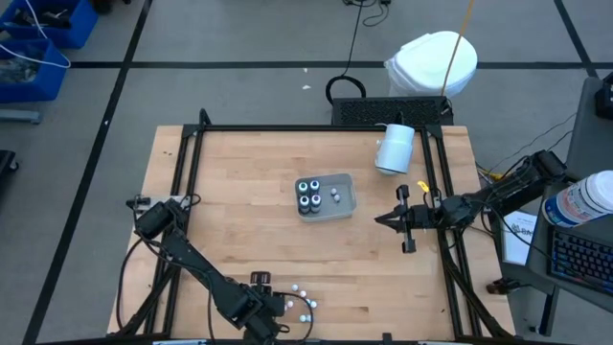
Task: Pick & Place food coloring
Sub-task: Put the small yellow food coloring bottle into the gray bin
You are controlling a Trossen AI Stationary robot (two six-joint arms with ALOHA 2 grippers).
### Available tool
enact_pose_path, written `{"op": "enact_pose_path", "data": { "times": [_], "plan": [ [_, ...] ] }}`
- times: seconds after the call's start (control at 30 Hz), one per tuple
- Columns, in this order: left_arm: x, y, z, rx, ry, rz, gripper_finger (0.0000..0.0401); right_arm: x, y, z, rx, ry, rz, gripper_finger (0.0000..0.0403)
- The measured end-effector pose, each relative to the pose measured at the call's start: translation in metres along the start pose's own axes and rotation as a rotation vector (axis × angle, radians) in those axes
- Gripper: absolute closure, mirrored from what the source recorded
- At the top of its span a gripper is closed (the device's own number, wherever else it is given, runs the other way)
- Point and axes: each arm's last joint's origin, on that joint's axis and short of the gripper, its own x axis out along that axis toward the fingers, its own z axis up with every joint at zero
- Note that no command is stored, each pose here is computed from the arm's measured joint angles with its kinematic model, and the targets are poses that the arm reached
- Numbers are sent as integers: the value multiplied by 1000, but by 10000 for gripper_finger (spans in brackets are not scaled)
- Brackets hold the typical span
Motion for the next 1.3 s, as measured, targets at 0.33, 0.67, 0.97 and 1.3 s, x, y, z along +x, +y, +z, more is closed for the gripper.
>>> {"op": "enact_pose_path", "data": {
  "times": [0.33, 0.67, 0.97, 1.3],
  "plan": [
    [0, -4, 5, 5, -27, -78, 203, 0, 0, 0, -5, 0, 0, 403],
    [0, -5, 5, 17, -16, -100, 229, 0, 0, 0, -8, 0, 0, 403],
    [0, -5, 5, 28, -13, -97, 274, 0, 0, 0, -8, 0, 0, 403],
    [0, -4, 4, 50, -8, -79, 251, 0, 0, 0, -8, 0, 0, 403]
  ]
}}
